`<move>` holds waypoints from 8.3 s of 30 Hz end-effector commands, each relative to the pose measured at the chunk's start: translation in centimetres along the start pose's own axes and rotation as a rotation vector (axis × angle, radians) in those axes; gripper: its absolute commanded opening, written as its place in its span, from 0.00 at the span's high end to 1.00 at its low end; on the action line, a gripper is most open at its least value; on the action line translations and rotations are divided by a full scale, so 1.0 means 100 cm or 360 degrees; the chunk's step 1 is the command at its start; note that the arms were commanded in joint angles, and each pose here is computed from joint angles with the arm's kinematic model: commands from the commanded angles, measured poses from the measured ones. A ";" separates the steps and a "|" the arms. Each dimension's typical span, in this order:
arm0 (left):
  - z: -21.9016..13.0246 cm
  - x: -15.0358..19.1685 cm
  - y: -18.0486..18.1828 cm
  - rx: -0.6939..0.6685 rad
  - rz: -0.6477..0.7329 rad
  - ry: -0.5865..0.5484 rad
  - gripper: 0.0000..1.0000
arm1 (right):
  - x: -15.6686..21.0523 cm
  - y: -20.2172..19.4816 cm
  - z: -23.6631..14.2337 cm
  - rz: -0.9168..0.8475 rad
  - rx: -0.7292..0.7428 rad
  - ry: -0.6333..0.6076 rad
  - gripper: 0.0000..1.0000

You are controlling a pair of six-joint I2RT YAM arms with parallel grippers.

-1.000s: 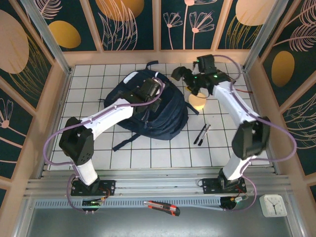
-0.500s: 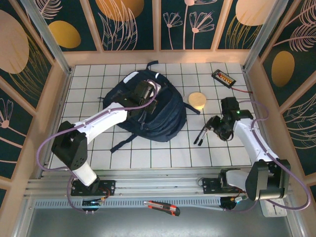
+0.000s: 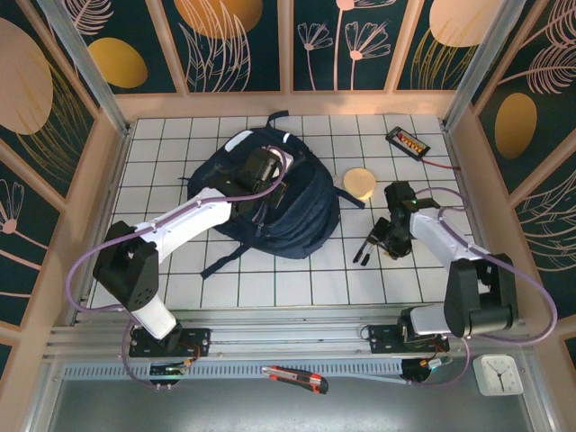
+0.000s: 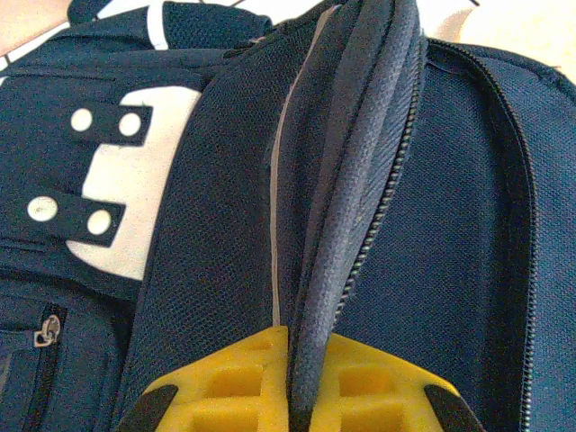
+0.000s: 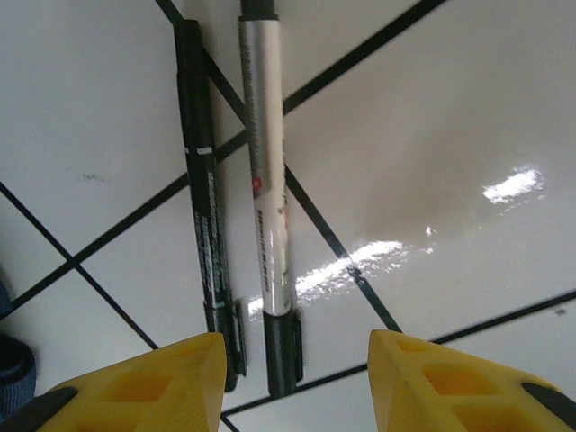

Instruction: Pack the student bag

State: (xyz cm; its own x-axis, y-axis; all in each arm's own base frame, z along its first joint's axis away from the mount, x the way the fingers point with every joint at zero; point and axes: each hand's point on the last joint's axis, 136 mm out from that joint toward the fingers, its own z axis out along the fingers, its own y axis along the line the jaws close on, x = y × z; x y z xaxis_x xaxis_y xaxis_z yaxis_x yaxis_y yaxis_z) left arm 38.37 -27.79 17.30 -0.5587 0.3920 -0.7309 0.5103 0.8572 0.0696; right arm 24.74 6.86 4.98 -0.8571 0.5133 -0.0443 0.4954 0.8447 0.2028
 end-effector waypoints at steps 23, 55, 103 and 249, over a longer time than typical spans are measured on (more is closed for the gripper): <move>-0.021 -0.014 0.012 -0.0012 -0.0015 -0.0132 1.00 | -0.009 -0.003 0.024 0.0021 0.0057 -0.0056 0.69; -0.023 -0.038 0.013 -0.0023 -0.0033 -0.0183 1.00 | -0.040 0.011 -0.039 0.0010 -0.0092 -0.0214 0.93; -0.040 -0.084 0.008 0.0161 -0.0386 -0.0453 1.00 | 0.036 0.346 -0.053 -0.0583 -0.1614 0.0365 0.44; -0.040 -0.034 0.044 -0.0012 -0.0557 -0.0351 1.00 | -0.033 0.059 0.000 -0.0360 0.0078 -0.0069 0.90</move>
State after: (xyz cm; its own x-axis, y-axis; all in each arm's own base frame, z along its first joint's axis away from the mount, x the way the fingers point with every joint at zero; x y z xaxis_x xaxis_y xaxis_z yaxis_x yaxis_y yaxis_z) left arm 39.66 -24.17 19.92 -0.6022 0.0530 -0.7966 0.3044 0.9377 -0.1677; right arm 29.31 9.66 3.05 -0.9444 0.3217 -0.0685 0.3155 0.9449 0.0880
